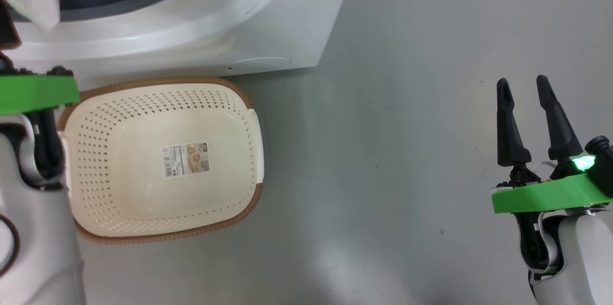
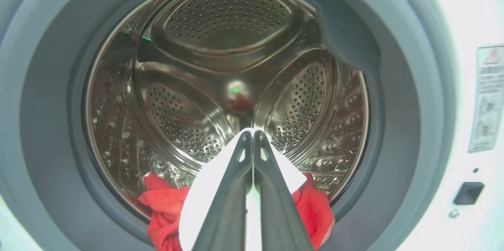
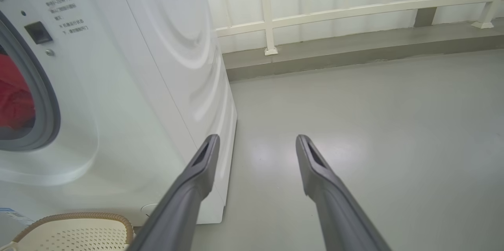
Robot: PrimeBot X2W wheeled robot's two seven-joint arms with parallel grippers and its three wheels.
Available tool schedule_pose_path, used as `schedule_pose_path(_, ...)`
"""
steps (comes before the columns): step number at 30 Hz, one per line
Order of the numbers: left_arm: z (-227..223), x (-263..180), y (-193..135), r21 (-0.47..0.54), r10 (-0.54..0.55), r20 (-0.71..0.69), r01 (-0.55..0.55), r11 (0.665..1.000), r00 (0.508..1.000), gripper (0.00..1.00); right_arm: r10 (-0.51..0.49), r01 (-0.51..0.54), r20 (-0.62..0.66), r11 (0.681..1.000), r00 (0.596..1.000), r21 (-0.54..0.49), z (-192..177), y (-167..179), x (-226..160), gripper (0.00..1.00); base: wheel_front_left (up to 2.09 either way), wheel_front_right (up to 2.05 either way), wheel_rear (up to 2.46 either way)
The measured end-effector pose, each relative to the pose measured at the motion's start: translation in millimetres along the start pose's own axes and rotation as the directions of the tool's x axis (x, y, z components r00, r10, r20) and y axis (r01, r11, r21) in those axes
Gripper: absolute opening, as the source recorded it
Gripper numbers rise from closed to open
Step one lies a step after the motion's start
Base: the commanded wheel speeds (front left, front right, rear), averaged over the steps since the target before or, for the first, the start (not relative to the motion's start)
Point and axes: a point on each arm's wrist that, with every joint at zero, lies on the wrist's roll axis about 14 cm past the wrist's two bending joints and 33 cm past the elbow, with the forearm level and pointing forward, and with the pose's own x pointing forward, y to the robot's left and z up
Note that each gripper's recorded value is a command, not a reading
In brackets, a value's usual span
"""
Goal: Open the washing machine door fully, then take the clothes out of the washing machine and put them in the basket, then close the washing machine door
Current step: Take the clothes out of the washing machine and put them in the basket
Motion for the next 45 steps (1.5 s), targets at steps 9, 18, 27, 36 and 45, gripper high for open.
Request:
schedule_pose_path(9, 49, -19, -10, 0.01, -0.022, 0.142, 0.021, 1.0, 0.99, 0.0, 0.014, -0.014, 0.013, 1.0, 1.0, -0.001, 4, 5, 2, 1.0, 0.0, 0.0, 0.0)
schedule_pose_path(18, 95, -33, -16, 0.019, -0.041, 0.279, 0.037, 0.999, 0.959, 0.0, 0.015, -0.015, 0.019, 1.0, 1.0, -0.002, 7, 6, 1, 1.0, 0.0, 0.0, 0.0)
schedule_pose_path(27, 135, -44, -26, 0.035, -0.066, 0.403, 0.057, 0.998, 0.913, 0.0, 0.012, -0.012, 0.016, 1.0, 1.0, -0.003, 6, 4, 1, 1.0, 0.0, 0.0, 0.0)
schedule_pose_path(36, 74, -48, -24, -0.004, -0.059, 0.228, 0.061, 0.998, 0.972, 0.0, 0.006, -0.006, 0.003, 1.0, 1.0, -0.006, 0, 2, 2, 1.0, 0.0, 0.0, 0.0)
schedule_pose_path(45, -27, -68, -10, -0.059, 0.0, -0.071, -0.005, 0.998, 0.997, 0.0, -0.002, 0.002, -0.018, 1.0, 1.0, -0.007, -9, -1, 3, 1.0, 0.0, 0.0, 0.0)
